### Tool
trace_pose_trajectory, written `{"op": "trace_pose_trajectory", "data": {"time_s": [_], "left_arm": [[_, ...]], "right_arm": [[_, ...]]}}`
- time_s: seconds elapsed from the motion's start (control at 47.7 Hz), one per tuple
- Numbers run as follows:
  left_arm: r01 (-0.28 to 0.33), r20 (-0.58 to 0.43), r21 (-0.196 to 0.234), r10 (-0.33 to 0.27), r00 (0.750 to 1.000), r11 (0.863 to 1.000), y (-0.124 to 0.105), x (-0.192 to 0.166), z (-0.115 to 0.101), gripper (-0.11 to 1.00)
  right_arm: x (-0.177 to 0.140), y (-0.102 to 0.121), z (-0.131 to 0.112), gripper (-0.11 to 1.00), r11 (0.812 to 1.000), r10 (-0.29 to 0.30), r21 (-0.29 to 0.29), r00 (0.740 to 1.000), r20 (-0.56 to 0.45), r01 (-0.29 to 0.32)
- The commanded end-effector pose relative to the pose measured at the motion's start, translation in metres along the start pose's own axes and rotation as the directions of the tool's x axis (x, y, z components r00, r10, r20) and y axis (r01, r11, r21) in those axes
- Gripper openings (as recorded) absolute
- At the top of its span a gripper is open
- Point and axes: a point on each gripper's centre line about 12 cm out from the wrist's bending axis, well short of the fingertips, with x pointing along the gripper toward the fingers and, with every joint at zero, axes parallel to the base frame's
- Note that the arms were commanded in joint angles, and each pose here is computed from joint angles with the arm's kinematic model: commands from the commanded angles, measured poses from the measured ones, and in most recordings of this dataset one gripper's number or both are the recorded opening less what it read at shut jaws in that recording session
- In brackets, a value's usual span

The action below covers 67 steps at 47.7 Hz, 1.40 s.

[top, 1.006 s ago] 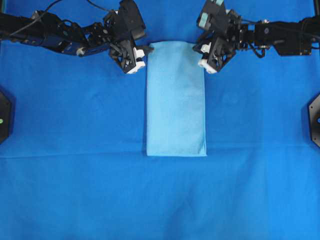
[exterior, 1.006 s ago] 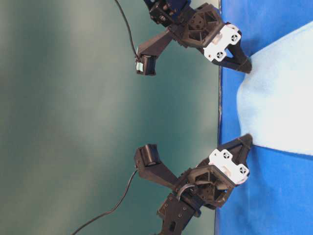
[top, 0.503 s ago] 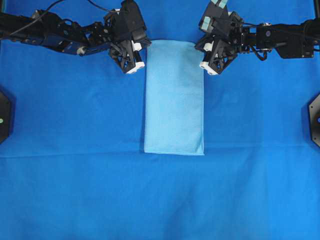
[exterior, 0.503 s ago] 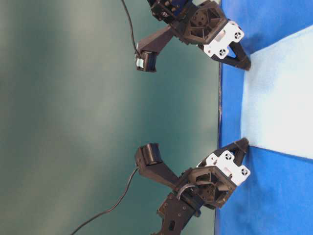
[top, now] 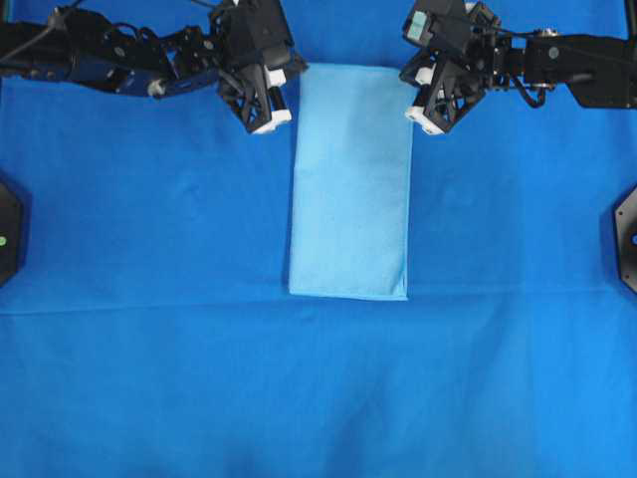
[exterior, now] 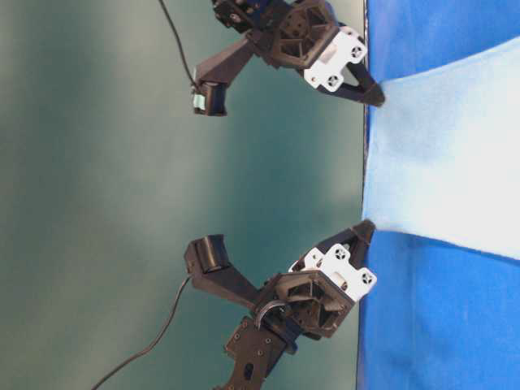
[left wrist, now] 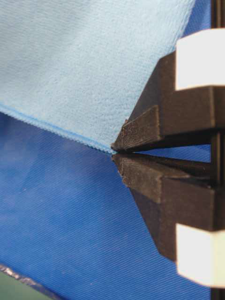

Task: Fold the light blue towel.
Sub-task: 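Pull both held corners toward the near end, folding the strip in half, then open both grippers and retract them outward from the folded towel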

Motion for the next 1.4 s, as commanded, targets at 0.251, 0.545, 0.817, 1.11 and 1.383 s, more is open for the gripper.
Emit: {"op": "trace_pose_trajectory", "data": {"time_s": [0.251, 0.545, 0.817, 1.11, 1.383], "left_arm": [[0.064, -0.030, 0.031, -0.063, 0.998, 0.997, -0.024, -0.019, 0.020, 0.02], [0.194, -0.034, 0.116, -0.191, 0.981, 0.974, -0.079, -0.065, 0.041, 0.02], [0.339, -0.068, 0.142, -0.333, 0.941, 0.930, -0.146, -0.093, 0.031, 0.02], [0.457, -0.114, 0.195, -0.442, 0.890, 0.868, -0.204, -0.112, 0.020, 0.02], [0.469, -0.138, 0.186, -0.449, 0.883, 0.863, -0.216, -0.101, 0.006, 0.02]], "right_arm": [[-0.019, 0.016, 0.015, 0.04, 1.000, 0.030, -0.011, 0.998, 0.064, -0.029], [-0.059, 0.069, 0.007, 0.04, 0.995, 0.091, -0.050, 0.995, 0.037, -0.089], [-0.080, 0.123, -0.015, 0.04, 0.985, 0.161, -0.060, 0.986, -0.038, -0.163], [-0.095, 0.171, -0.033, 0.04, 0.966, 0.251, -0.048, 0.965, -0.071, -0.255], [-0.088, 0.185, -0.043, 0.04, 0.961, 0.265, -0.056, 0.958, -0.108, -0.272]]}}
